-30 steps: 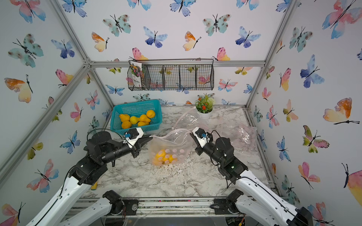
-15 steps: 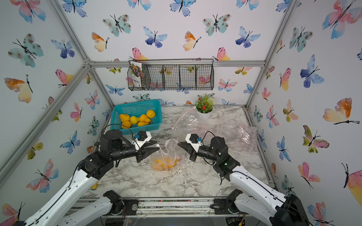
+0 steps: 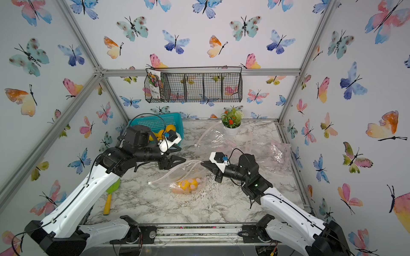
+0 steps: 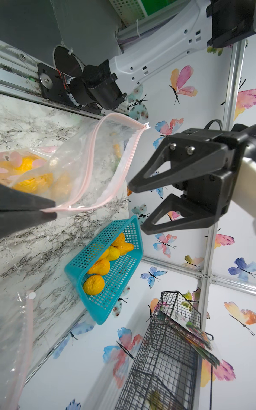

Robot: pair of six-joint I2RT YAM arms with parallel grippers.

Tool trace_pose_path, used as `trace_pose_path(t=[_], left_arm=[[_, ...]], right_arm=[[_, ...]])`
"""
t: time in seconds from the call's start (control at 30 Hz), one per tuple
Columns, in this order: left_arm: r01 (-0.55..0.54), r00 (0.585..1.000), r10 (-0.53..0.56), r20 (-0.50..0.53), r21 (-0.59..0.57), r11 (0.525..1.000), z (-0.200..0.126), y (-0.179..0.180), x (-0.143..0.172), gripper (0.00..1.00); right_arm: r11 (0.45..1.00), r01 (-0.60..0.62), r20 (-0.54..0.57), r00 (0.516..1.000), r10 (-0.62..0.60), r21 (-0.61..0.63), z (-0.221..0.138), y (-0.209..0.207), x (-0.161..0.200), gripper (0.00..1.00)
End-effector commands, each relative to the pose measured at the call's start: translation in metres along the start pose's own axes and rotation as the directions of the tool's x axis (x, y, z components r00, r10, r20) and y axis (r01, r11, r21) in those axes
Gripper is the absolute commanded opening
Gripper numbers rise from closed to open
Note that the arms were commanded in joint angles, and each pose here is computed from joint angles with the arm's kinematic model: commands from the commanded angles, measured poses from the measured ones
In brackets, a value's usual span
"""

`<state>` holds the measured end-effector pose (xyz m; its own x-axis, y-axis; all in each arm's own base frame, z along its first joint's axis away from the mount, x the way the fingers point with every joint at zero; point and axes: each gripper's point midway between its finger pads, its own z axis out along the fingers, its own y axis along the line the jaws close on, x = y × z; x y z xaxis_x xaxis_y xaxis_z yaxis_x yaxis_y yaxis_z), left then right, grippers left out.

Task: Open the zip-top bag and take out the pear
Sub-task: Open the zipper of the food storage bag at the center of the board.

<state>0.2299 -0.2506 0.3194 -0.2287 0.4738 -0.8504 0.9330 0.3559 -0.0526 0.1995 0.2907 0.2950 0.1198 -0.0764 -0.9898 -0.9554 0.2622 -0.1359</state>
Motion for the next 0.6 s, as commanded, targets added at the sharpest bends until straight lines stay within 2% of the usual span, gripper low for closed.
trace_pose_path(t=[0.0, 0.13, 0.27, 0.37, 0.57], left_arm=[[0.04, 0.994, -0.031, -0.101, 0.092, 0.995, 0.003, -0.016, 0.024, 0.61], [0.078, 0.99, -0.064, -0.125, 0.115, 0.99, 0.012, -0.018, 0.038, 0.54], [0.117, 0.99, -0.091, -0.112, 0.247, 0.962, 0.018, -0.037, 0.039, 0.53], [0.14, 0.988, -0.109, -0.113, 0.32, 0.937, 0.022, -0.046, 0.038, 0.41], [0.175, 0.982, -0.143, -0.127, 0.3, 0.938, 0.032, -0.036, 0.029, 0.07]], right_arm=[[0.999, 0.041, 0.027, 0.999, -0.041, 0.015, -0.003, -0.003, -0.017, 0.02], [0.999, 0.048, 0.028, 0.998, -0.048, 0.014, -0.003, -0.002, -0.019, 0.02], [0.998, 0.043, 0.015, 0.999, -0.043, 0.047, -0.002, -0.009, -0.02, 0.02], [0.99, 0.015, -0.007, 1.0, -0.014, 0.143, -0.002, -0.029, -0.024, 0.06], [0.949, -0.015, -0.028, 0.999, 0.025, 0.314, -0.004, -0.065, -0.042, 0.17]])
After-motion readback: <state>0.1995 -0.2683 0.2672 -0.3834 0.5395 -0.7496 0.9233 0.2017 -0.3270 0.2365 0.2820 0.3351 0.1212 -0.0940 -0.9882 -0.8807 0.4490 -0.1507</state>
